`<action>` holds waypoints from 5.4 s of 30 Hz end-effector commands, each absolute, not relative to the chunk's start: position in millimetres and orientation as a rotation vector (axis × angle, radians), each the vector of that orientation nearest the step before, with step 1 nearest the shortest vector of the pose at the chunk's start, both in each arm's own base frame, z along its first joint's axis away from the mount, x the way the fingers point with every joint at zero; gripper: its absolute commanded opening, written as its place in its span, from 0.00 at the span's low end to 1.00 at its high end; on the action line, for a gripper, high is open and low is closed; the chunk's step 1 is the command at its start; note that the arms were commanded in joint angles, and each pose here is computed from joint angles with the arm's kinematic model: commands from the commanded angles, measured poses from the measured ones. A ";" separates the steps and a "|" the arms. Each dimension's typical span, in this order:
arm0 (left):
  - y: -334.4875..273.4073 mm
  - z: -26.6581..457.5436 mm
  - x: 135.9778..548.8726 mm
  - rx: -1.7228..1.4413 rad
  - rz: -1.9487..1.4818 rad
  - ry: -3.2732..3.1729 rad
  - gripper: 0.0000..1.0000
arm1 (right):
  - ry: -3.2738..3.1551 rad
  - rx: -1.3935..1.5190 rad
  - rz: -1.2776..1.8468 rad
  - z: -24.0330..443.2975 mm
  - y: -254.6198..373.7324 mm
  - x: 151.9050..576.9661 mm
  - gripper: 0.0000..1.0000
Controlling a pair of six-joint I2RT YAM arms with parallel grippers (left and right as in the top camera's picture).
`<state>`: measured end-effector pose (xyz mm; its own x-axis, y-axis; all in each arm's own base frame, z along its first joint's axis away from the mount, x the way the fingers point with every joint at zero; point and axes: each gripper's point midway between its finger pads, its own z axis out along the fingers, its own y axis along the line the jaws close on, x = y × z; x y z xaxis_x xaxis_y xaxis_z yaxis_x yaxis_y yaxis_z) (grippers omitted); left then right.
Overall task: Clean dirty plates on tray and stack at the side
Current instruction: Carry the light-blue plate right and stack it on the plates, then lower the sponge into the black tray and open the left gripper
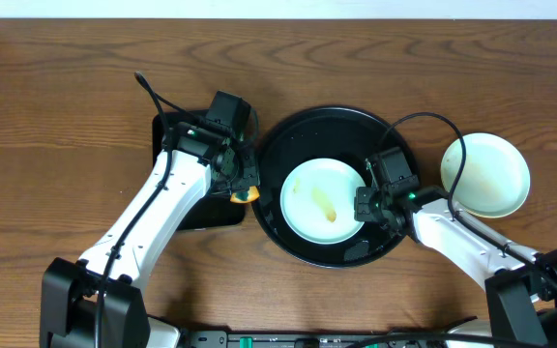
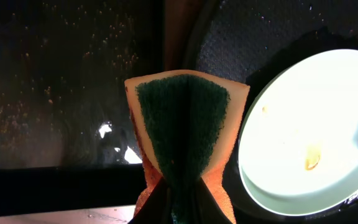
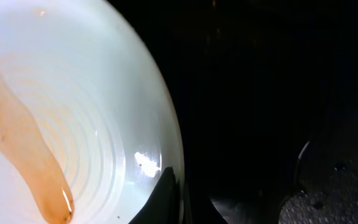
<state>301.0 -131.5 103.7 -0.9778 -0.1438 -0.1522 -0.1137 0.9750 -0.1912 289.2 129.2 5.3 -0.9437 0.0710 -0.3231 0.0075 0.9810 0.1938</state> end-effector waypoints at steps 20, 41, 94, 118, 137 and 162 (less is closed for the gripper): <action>-126.9 106.9 299.0 -0.148 -0.246 2.953 0.08 | 2.269 -0.527 -0.602 166.4 85.5 366.2 0.01; -122.9 106.6 300.5 -0.152 -0.211 2.945 0.08 | 2.015 -0.478 -0.883 217.0 104.4 363.5 0.01; -120.9 105.4 295.5 -0.154 -0.199 2.967 0.08 | 2.408 0.575 0.047 149.3 -90.7 357.0 0.33; -47.4 99.9 350.7 -0.283 -0.461 2.845 0.08 | 2.795 -0.185 0.480 50.8 111.1 303.4 0.01; -21.0 -0.2 338.3 -0.387 -0.724 3.058 0.08 | 2.776 -0.250 0.473 48.0 124.9 305.9 0.01; -61.0 -4.7 319.6 0.028 -0.569 3.171 0.11 | 2.776 -0.240 0.474 48.1 124.9 306.3 0.01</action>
